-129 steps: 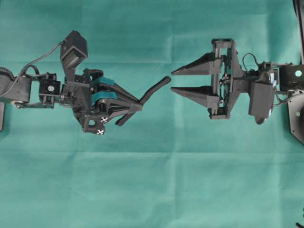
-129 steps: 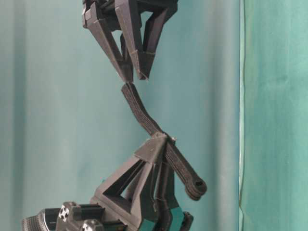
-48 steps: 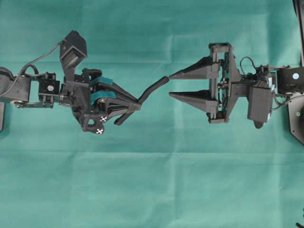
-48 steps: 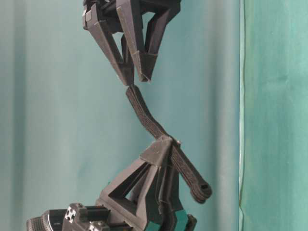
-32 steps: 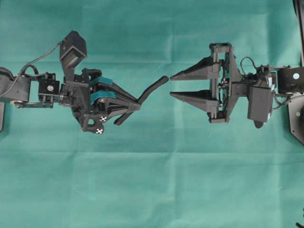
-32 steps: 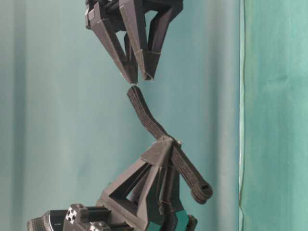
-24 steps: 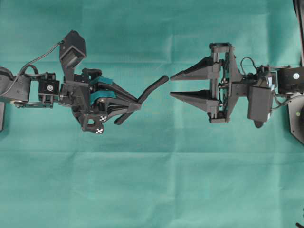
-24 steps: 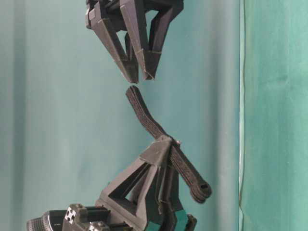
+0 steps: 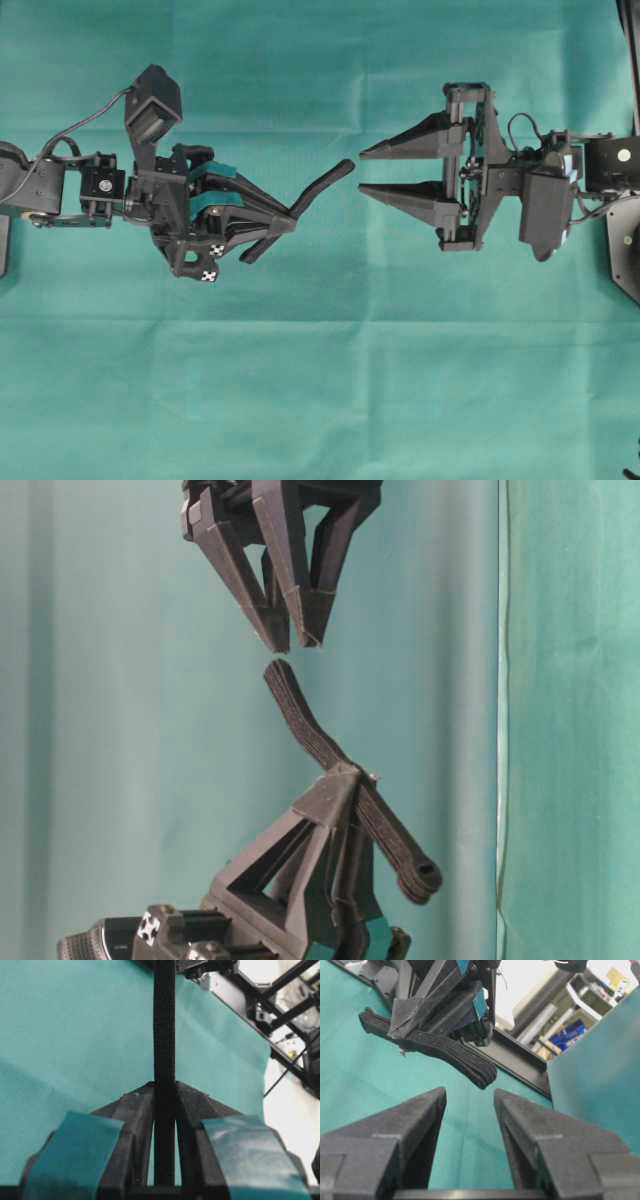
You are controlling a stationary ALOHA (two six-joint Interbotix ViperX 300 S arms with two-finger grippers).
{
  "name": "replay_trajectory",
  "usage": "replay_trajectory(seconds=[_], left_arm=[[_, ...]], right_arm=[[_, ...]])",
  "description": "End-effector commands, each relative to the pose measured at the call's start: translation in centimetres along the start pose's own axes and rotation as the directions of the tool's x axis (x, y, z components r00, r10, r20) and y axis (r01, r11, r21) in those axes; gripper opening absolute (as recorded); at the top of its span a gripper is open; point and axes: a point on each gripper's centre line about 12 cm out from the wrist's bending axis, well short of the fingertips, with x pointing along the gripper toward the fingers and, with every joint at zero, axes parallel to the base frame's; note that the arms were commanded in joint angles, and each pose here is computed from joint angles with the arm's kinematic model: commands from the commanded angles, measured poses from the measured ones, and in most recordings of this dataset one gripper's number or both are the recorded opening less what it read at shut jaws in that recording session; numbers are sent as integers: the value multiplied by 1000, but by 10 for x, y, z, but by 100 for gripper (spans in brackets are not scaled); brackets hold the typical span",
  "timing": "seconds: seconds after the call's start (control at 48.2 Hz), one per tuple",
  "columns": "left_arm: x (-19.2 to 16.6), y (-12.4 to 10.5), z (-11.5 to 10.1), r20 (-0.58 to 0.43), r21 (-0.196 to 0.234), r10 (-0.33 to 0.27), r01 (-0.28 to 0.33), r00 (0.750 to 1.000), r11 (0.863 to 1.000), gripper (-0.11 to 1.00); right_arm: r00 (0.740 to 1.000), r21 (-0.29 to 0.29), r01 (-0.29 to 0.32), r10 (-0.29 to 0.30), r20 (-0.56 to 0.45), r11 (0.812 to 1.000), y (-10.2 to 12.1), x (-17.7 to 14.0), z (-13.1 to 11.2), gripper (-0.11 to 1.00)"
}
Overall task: Peel off the Velcro with your right arm.
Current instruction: 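Align the right gripper around the strap tip and close it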
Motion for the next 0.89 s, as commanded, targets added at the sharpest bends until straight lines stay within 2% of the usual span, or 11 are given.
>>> replay_trajectory(seconds=[0.0,0.872], left_arm=[[-3,-7,10,34,0,-24,24,999,1000,10],[-3,-7,10,35,1,-25,25,999,1000,10]], right_arm=[[999,-5,17,-17,36,1000,-5,3,9,10],[999,-5,-1,1,49,1000,0,11,9,10]])
